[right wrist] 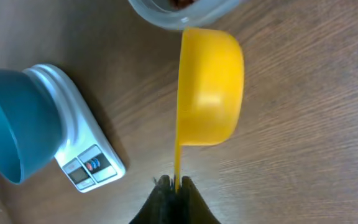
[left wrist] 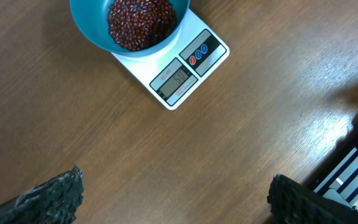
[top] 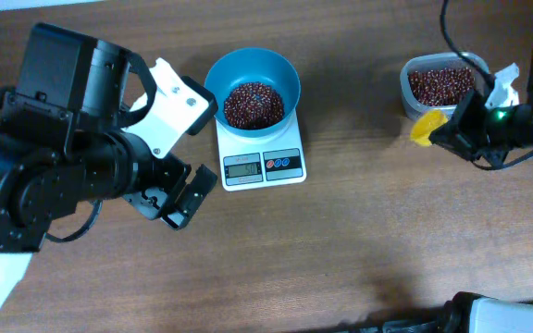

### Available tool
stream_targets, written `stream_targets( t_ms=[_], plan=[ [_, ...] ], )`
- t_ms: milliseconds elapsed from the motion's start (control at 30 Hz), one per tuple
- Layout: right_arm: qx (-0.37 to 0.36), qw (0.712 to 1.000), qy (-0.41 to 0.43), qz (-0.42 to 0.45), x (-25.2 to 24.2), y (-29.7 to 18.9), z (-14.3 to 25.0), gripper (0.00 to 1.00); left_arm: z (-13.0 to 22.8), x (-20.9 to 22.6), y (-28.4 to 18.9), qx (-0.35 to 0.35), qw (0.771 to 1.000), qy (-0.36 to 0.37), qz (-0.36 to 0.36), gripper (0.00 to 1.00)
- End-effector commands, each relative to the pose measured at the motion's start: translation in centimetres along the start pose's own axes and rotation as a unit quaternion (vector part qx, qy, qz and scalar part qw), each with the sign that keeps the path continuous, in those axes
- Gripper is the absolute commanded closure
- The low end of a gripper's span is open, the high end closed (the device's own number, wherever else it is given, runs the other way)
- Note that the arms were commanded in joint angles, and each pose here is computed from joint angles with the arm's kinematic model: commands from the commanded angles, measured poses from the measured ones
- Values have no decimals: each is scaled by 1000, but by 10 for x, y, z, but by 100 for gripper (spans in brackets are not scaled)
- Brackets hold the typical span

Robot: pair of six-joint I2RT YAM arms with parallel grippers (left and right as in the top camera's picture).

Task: Scoop item into bowl and weigh 50g on scale
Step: 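Move the emptied scoop back beside the bean tub with the right gripper, then lower the yellow scoop onto the table and open the right gripper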

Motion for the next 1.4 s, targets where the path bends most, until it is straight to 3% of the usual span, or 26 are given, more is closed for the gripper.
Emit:
stream_targets(
  t_ms=[0,167,267,533,633,767,833,933,967,1133,1233,1300,1367],
  plan=[
    [-12,1000,3,5,-10,11,-1,90,0,0,1,1,1000,8,1,1],
    [5,1000,19,-10,-20,27,10,91,0,0,1,1,1000,8,1,1],
    [26,996,-16,-81,-7,30,14,91,0,0,1,1,1000,8,1,1],
    [20,999,12,29,-40,36,22,90,0,0,1,1,1000,8,1,1],
    [15,999,12,41,-42,35,21,77,0,0,1,1,1000,8,1,1],
    [12,998,15,64,-48,35,22,70,0,0,1,1,1000,8,1,1],
    [14,996,21,90,-55,34,25,54,0,0,1,1,1000,8,1,1],
    [19,995,25,100,-58,33,27,6,0,0,1,1,1000,8,1,1],
    [17,994,24,103,-59,33,27,1,0,0,1,1,1000,8,1,1],
    [-21,992,13,124,-52,20,11,1,0,0,1,1,1000,8,1,1],
    [-66,993,-10,94,-13,-23,-8,1,0,0,1,1,1000,8,1,1],
    [-81,994,-42,63,10,-48,-11,1,0,0,1,1,1000,8,1,1],
    [-124,984,-125,-42,63,-102,-9,1,0,0,1,1,1000,8,1,1]
  ],
)
Point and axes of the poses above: each gripper's point midway between its finger pads, its own y axis out along the fingers, its own x axis along the line the jaws close on, z = x × y, the point moved 6 cm from there along -y, back along the fingers, and after that the axes turned 10 degrees about y, right-handed, at the moved point
